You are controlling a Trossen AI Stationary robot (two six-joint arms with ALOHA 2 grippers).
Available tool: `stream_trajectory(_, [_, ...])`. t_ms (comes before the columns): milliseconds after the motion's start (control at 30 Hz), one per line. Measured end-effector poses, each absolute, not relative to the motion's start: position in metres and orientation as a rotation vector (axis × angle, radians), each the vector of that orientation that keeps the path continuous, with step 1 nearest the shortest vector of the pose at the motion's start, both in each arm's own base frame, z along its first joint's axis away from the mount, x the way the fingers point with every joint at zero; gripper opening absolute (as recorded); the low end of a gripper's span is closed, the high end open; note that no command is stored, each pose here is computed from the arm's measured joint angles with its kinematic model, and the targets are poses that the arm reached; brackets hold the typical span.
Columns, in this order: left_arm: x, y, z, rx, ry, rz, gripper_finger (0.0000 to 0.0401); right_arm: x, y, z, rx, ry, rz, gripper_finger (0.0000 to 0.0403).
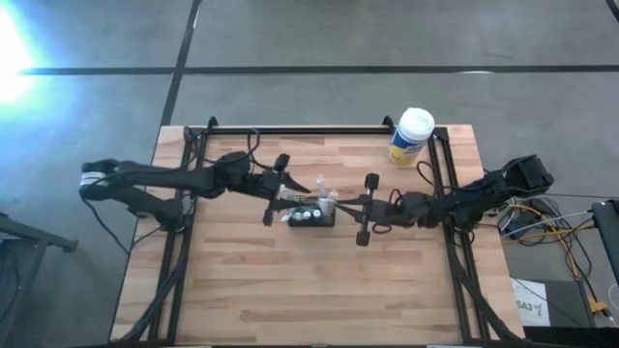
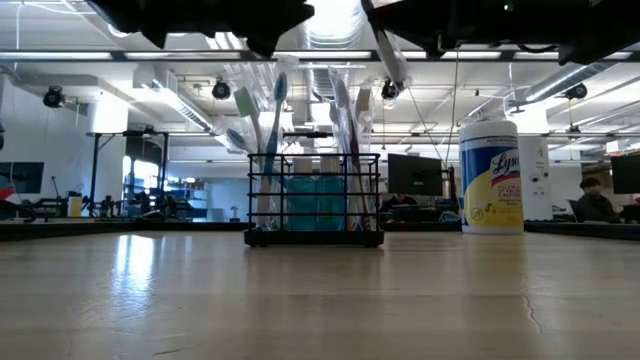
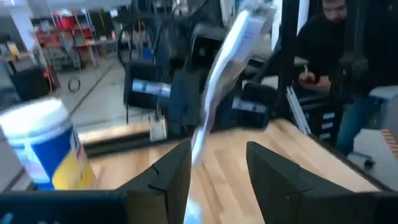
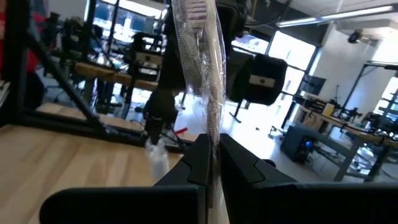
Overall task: Pick & Place toothbrushing station
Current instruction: Put the purple toothbrush into the black mesh organizer
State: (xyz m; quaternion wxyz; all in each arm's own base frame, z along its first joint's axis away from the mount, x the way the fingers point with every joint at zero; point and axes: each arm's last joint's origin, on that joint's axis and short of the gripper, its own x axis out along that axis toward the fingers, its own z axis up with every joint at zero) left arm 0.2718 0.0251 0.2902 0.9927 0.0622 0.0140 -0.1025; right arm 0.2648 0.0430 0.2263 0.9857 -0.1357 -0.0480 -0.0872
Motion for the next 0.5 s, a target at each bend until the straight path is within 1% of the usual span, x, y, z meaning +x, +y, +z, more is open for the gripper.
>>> stream_trajectory(167, [0.289,0.022,0.288,0.152,0.035,-0.223,0.0155,0.266,0.038,0.226,-0.242,-0.120,-0.147,0.0013])
stream_trajectory(267, [0.295,0.022,0.302,0.153,-0.047,-0.221,0.0152,0.266,0.037,0.227,-0.232,-0.129,-0.149,0.0013])
stream_trajectory(500, [0.308,0.023,0.313,0.096,-0.060,-0.198,0.0161,0.268,0.037,0.226,-0.226,-0.120,-0.159,0.0013])
